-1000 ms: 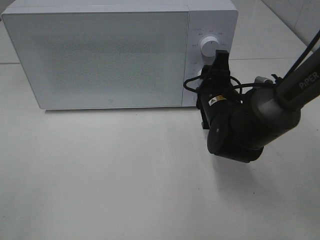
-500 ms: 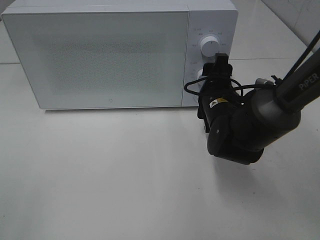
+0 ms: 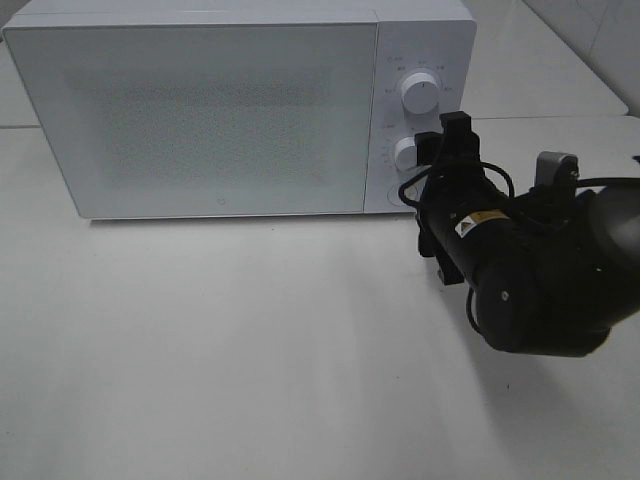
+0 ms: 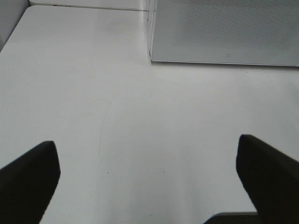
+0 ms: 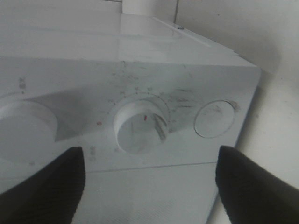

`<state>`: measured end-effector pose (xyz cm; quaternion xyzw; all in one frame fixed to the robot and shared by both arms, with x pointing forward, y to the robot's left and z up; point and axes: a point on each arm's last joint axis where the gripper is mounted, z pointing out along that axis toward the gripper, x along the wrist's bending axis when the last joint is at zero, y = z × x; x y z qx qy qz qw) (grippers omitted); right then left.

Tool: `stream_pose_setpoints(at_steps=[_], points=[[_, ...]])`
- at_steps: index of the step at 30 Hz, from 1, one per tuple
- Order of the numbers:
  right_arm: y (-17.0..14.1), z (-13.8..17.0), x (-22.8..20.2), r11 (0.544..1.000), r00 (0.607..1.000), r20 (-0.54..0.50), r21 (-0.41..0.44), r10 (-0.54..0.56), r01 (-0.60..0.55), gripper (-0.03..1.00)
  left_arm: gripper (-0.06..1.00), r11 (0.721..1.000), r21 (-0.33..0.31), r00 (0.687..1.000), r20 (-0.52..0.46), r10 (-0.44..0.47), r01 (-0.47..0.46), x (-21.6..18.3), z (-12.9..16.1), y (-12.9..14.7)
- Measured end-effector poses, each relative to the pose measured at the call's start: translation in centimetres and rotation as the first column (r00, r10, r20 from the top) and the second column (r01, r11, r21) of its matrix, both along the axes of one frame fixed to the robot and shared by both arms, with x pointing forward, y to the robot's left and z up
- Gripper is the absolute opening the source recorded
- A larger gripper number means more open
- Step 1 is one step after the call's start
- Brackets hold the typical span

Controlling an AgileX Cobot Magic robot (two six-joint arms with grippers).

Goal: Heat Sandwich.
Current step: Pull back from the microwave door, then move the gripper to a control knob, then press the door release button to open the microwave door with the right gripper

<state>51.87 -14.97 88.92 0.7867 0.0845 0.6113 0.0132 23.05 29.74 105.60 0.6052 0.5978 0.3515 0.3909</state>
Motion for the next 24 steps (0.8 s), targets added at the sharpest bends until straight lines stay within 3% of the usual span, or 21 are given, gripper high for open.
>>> stream_pose_setpoints(at_steps=[9,12,14,18,19,22,23,24], points=[[-1.1,1.2,-3.6,0.970,0.980,-0.086,-0.147,0.181,-0.192,0.77,0.96,1.000,0.000,1.000,0.000,0.000,0.000,0.0,0.0,0.0],[-1.7,2.0,-4.5,0.927,0.957,-0.142,-0.247,0.254,-0.282,0.77,0.96,1.000,0.000,1.000,0.000,0.000,0.000,0.0,0.0,0.0],[-1.9,2.3,-4.5,0.914,0.951,-0.147,-0.270,0.272,-0.303,0.77,0.96,1.000,0.000,1.000,0.000,0.000,0.000,0.0,0.0,0.0],[-3.6,4.0,-4.7,0.795,0.899,-0.223,-0.419,0.378,-0.438,0.77,0.96,1.000,0.000,1.000,0.000,0.000,0.000,0.0,0.0,0.0],[-3.6,4.0,-4.7,0.795,0.899,-0.223,-0.419,0.378,-0.438,0.77,0.96,1.000,0.000,1.000,0.000,0.000,0.000,0.0,0.0,0.0],[-4.4,4.6,-5.0,0.714,0.864,-0.278,-0.487,0.419,-0.503,0.77,0.96,1.000,0.000,1.000,0.000,0.000,0.000,0.0,0.0,0.0],[-4.4,4.6,-5.0,0.714,0.864,-0.278,-0.487,0.419,-0.503,0.77,0.96,1.000,0.000,1.000,0.000,0.000,0.000,0.0,0.0,0.0],[-4.8,4.8,-5.4,0.650,0.834,-0.332,-0.524,0.440,-0.551,0.77,0.96,1.000,0.000,1.000,0.000,0.000,0.000,0.0,0.0,0.0]])
